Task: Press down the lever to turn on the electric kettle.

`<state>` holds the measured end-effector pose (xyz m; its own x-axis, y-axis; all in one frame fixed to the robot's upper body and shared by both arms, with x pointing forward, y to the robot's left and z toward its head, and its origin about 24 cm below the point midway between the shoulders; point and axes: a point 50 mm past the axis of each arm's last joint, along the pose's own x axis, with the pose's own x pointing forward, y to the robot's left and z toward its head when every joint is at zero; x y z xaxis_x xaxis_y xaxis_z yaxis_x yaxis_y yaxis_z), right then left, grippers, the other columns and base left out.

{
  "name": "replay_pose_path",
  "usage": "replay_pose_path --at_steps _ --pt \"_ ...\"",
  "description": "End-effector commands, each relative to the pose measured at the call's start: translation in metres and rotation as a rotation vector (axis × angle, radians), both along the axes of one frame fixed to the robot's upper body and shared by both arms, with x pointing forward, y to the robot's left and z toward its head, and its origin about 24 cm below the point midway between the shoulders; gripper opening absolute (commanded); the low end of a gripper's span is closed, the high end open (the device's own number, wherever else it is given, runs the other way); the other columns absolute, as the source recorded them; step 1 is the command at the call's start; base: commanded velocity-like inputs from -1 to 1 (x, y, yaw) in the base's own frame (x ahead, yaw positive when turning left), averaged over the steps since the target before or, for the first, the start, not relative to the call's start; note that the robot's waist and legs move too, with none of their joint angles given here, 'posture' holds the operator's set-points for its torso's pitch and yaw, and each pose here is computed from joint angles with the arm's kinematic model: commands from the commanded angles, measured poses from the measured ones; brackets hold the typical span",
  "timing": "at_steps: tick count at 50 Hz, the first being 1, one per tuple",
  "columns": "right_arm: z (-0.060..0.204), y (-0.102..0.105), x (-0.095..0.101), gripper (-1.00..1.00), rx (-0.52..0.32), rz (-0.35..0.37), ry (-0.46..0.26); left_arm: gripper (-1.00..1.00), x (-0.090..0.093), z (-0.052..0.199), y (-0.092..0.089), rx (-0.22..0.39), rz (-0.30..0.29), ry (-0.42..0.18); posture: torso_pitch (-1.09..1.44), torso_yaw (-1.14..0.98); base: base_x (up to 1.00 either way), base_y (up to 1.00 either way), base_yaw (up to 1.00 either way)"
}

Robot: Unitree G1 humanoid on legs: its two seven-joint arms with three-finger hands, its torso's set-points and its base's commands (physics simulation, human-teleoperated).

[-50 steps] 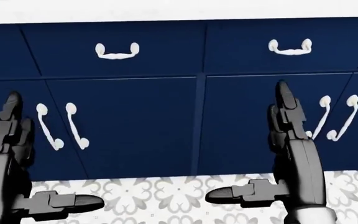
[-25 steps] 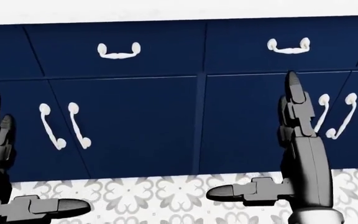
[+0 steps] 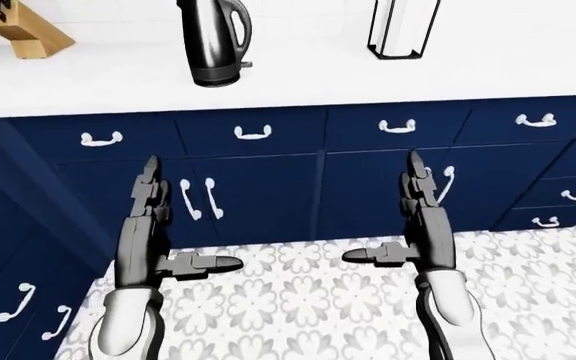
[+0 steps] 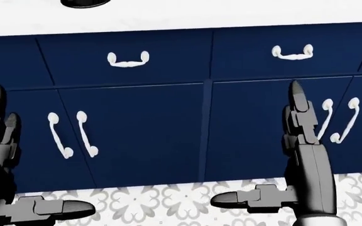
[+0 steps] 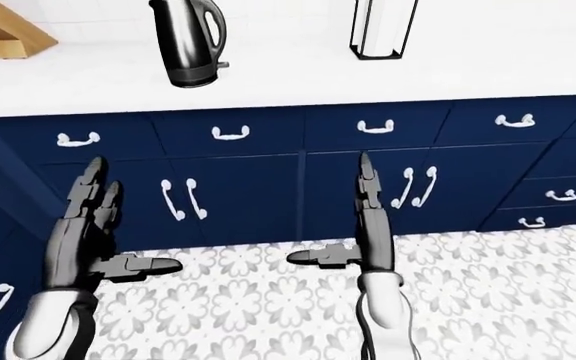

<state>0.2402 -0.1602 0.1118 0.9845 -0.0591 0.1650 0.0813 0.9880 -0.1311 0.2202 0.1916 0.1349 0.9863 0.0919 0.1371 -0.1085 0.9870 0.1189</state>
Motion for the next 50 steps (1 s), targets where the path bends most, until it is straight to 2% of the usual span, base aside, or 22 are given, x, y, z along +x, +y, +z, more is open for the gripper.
replay_pose_path --at_steps 1,17,40,50 --pt "0.017 0.006 0.0 1.0 0.008 0.034 -0.099 1.0 -0.004 0.019 0.001 0.03 0.014 -0.101 0.0 0.0 0.0 0.39 0.0" --pt "0.009 0.008 -0.002 1.0 0.004 0.045 -0.089 1.0 -0.005 0.014 0.0 0.037 0.016 -0.096 0.0 0.0 0.0 0.3 0.0" --pt "0.006 0.008 -0.003 1.0 0.016 0.055 -0.095 1.0 -0.006 0.011 0.0 0.039 0.021 -0.093 0.0 0.0 0.0 0.0 0.27" --pt "0.014 0.012 -0.007 1.0 0.019 0.086 -0.14 1.0 -0.006 0.011 0.001 0.039 0.021 -0.093 0.0 0.0 0.0 0.0 0.0"
